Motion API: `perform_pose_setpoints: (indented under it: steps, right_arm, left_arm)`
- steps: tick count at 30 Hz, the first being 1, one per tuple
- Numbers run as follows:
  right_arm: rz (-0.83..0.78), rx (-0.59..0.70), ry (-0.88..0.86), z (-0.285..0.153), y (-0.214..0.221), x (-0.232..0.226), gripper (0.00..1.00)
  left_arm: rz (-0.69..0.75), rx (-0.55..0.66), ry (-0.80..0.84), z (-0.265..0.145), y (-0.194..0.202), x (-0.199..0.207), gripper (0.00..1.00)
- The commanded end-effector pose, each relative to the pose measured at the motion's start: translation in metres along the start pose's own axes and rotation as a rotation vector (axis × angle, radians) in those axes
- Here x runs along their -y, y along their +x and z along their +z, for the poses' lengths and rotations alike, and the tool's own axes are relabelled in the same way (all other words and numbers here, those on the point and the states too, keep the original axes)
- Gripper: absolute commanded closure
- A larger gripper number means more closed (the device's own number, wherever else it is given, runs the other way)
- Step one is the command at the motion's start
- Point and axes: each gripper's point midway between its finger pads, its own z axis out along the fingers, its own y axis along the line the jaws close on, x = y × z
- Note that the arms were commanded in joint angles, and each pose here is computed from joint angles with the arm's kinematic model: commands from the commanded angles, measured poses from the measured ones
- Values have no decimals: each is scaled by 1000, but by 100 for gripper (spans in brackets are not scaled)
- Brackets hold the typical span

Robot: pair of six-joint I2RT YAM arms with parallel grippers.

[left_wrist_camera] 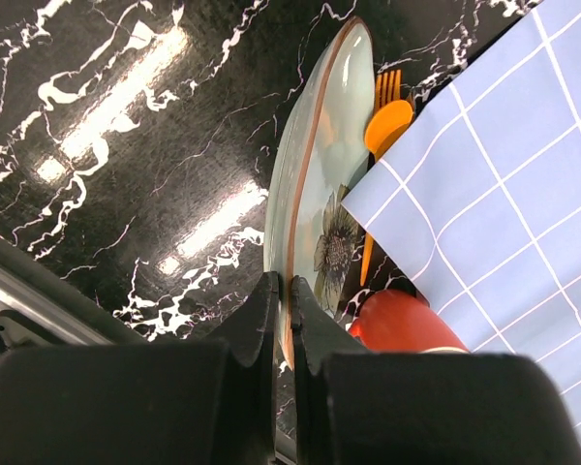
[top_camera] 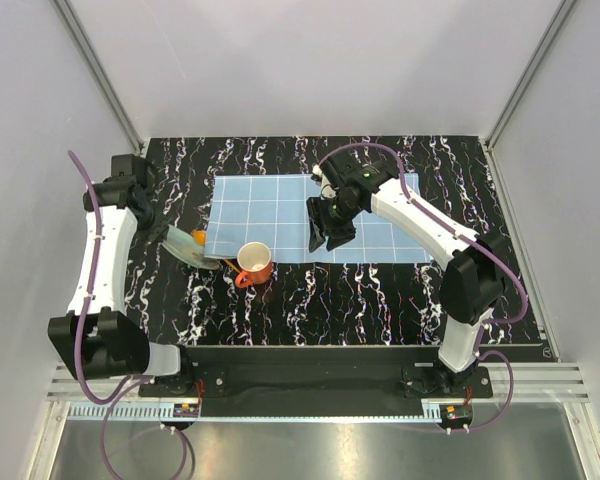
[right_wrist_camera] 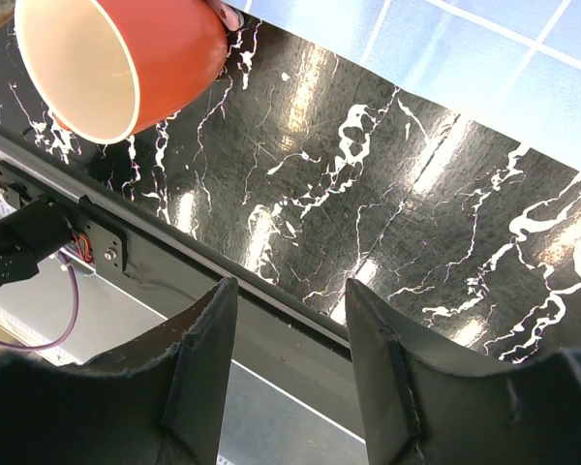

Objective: Set the dinner table for one person
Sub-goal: Pick up the plate from the corner of the board.

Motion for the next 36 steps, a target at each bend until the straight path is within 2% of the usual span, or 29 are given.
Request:
perform_pose_setpoints:
  steps: [1, 17, 36]
  right_arm:
    - [-10, 17, -22, -2, -5, 0, 45]
    - [5, -4, -28, 7, -3, 5, 45]
    - [11, -23, -23, 13, 0, 11, 45]
  left_arm:
    - [-33, 121, 60, -27, -32, 19, 100]
    - [37, 176, 80, -60, -48, 45, 100]
    - [82, 179, 122, -98, -54, 74, 100]
